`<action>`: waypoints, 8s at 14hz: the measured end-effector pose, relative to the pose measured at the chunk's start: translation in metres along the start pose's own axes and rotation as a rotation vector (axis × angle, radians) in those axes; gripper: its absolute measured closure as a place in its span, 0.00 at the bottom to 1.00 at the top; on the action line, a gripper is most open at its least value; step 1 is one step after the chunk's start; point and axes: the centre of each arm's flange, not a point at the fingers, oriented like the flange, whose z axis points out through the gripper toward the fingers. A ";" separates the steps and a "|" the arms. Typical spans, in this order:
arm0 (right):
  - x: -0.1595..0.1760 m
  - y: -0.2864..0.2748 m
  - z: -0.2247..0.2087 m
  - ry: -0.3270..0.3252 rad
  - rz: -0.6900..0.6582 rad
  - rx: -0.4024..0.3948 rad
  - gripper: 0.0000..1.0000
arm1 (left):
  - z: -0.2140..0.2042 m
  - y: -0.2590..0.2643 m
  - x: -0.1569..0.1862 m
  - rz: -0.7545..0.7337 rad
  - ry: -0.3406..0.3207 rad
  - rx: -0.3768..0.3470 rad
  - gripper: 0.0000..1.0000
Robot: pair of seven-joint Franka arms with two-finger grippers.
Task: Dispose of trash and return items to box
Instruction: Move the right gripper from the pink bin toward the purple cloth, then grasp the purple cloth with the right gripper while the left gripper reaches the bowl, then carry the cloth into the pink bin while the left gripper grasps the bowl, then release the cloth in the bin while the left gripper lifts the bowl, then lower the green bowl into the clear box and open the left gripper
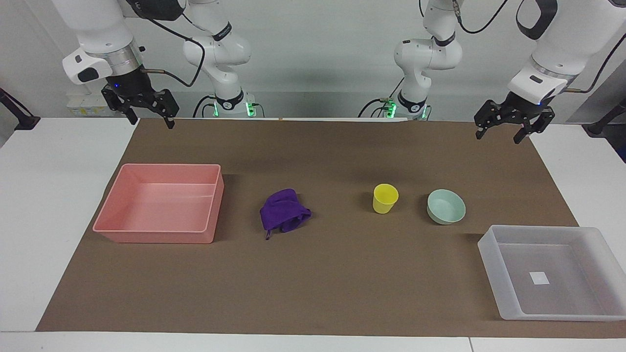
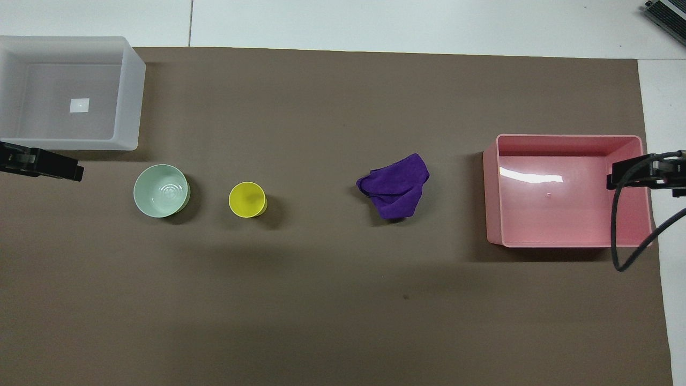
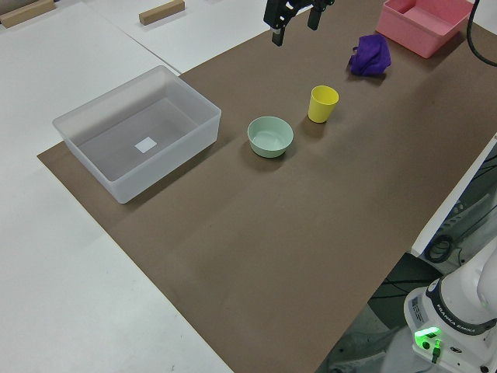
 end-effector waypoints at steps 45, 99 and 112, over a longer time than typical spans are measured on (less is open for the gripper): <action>0.002 -0.256 0.330 0.167 -0.167 0.196 0.19 | 0.066 0.016 -0.013 0.028 0.068 0.003 0.00; 0.034 -0.007 0.181 0.097 0.007 0.007 0.00 | 0.145 -0.125 0.080 -0.474 0.401 0.059 0.98; 0.003 0.025 -0.010 0.023 0.039 0.005 0.00 | 0.234 -0.225 0.159 -0.545 0.440 0.116 0.98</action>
